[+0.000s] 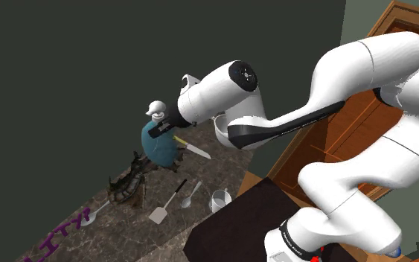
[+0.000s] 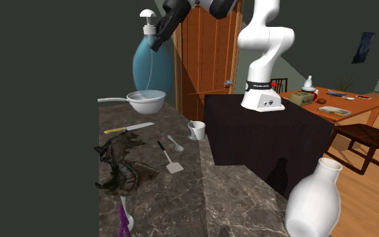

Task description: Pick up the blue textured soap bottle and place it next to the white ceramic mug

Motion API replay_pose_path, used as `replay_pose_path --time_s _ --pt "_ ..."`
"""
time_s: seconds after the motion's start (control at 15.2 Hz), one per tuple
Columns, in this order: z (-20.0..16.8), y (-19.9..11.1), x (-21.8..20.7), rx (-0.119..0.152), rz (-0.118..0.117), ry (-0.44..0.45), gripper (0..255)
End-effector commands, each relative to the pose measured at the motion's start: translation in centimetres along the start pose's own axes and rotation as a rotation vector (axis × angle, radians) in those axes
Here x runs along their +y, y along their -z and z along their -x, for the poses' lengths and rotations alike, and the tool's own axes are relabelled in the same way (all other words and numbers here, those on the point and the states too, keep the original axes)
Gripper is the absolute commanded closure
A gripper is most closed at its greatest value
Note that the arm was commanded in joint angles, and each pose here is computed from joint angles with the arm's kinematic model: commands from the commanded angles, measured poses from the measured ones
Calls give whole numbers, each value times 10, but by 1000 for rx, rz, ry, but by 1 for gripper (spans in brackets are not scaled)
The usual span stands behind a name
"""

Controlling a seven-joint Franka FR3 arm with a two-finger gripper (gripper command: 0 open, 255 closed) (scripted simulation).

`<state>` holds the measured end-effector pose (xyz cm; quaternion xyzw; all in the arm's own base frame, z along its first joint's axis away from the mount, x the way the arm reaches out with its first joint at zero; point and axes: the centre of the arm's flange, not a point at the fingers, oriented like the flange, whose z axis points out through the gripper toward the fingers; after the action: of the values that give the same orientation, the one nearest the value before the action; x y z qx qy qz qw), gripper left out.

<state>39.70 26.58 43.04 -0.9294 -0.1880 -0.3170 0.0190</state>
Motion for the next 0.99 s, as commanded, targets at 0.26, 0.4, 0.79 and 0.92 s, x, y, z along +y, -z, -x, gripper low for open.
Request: replay_pose_path --time_s 0.26,0.4,0.79,0.92 --pt "40 21 65 3 0 2 255" --pt "52 29 87 3 0 2 255" --pt "89 50 154 3 0 2 255" --pt "102 57 176 3 0 2 255"
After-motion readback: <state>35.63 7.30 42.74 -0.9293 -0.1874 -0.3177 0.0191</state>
